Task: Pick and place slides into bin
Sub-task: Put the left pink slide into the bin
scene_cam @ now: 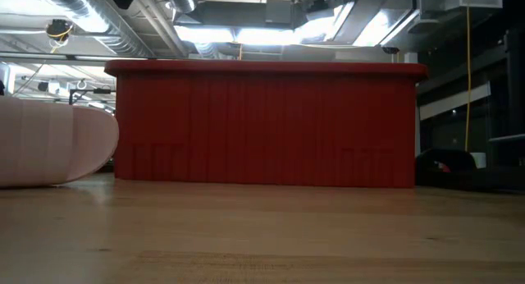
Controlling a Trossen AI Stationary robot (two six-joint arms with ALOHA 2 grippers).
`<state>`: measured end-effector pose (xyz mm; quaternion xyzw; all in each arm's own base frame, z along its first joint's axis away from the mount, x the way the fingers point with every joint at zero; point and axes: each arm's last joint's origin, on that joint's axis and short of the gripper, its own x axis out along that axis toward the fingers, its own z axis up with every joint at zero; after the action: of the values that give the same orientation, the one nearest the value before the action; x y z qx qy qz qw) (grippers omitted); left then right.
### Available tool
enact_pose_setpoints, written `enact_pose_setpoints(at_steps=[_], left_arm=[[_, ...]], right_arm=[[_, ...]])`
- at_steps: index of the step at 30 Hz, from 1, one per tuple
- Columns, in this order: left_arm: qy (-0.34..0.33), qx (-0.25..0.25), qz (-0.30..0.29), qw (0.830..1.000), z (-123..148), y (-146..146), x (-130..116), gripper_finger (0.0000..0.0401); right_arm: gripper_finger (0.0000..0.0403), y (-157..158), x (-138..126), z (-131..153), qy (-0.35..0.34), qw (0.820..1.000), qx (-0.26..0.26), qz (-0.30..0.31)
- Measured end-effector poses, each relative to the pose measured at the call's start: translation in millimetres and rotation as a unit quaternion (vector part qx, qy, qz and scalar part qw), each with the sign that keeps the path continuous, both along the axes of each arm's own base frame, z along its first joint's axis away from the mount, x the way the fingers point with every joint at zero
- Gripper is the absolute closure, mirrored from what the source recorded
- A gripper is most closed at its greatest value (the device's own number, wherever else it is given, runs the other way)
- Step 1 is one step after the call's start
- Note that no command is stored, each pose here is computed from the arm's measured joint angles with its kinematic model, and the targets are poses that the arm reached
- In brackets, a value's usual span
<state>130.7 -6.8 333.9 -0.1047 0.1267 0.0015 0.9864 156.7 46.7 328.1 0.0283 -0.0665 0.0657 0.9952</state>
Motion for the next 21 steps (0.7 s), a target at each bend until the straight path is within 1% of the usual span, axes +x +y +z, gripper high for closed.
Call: enact_pose_setpoints(at_steps=[6,9,12,15,17,21], left_arm=[[0.000,0.001,0.000,1.000,-0.2,0.0,0.0,0.0395],[0.000,0.019,-0.005,1.000,-0.1,0.0,0.0,0.0395],[-0.001,0.024,-0.006,1.000,-0.1,0.0,0.0,0.0393],[-0.003,0.024,-0.006,1.000,0.3,0.0,0.2,0.0392],[-0.003,0.013,-0.003,1.000,0.3,0.0,0.1,0.0394],[-0.002,-0.023,0.006,1.000,0.2,0.0,0.2,0.0395]], right_arm=[[0.0397,2.0,6.0,-4.3,0.014,1.000,-0.005,0.000],[0.0397,2.9,8.5,-6.1,0.020,1.000,-0.007,0.000],[0.0397,3.5,10.1,-7.3,0.023,1.000,-0.007,0.000],[0.0397,3.7,10.7,-7.7,0.026,1.000,0.006,0.002],[0.0397,3.7,10.7,-7.7,0.027,0.999,0.018,0.003],[0.0397,3.7,10.7,-7.7,0.027,0.999,0.016,0.003]])
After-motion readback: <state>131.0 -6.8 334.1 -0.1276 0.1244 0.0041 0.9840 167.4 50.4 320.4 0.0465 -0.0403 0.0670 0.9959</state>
